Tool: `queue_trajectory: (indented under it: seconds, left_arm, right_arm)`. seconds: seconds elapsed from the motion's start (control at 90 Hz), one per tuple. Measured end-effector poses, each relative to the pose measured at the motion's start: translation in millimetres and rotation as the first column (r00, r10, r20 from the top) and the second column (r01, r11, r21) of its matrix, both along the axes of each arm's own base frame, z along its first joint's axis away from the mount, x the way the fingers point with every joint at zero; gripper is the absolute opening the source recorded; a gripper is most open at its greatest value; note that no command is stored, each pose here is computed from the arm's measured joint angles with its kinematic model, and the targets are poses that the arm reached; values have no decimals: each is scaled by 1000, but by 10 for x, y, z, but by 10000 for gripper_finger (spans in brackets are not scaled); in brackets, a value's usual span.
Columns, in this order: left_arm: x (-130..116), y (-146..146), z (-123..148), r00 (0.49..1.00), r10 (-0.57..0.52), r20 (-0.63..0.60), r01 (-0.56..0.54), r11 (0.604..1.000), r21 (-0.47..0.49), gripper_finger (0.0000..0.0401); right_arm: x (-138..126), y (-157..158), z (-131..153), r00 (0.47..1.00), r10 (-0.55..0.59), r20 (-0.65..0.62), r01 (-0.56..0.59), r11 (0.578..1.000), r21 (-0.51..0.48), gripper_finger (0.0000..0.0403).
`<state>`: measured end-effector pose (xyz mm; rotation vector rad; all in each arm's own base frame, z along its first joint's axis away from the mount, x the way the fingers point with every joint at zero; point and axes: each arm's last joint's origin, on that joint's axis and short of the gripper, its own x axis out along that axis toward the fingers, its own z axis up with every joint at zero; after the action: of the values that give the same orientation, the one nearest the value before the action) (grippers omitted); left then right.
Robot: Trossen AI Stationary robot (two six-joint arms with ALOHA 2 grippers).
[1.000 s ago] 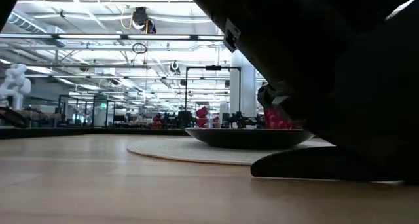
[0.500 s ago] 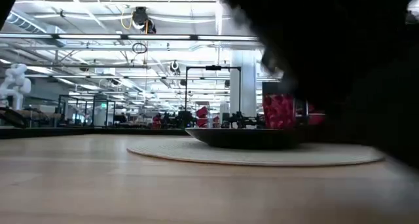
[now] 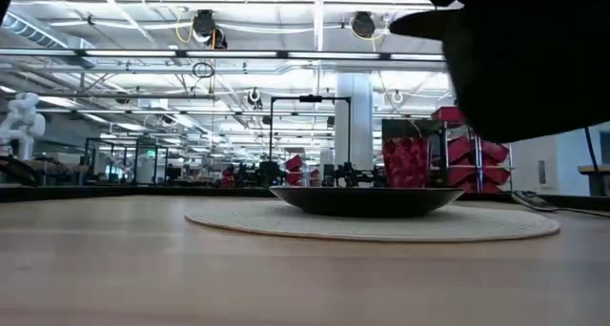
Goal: Set table place
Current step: Move the knife to the middle right of the table
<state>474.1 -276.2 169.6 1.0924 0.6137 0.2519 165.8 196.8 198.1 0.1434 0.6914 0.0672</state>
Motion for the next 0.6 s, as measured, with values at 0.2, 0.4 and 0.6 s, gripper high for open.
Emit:
queue_trajectory:
  seconds: [0.2,0.4,0.6]
  left_arm:
    - [18,38,8,999,-6,-38,9,996,91,0]
    - [25,50,40,998,8,-66,6,978,207,0]
    - [30,46,42,994,-30,-102,53,973,227,0]
  right_arm:
    - [100,-105,-6,999,1,-50,-1,1000,8,155]
    - [204,-202,-59,992,-10,-124,14,999,35,155]
    - [262,-251,-55,991,-8,-133,15,999,51,125]
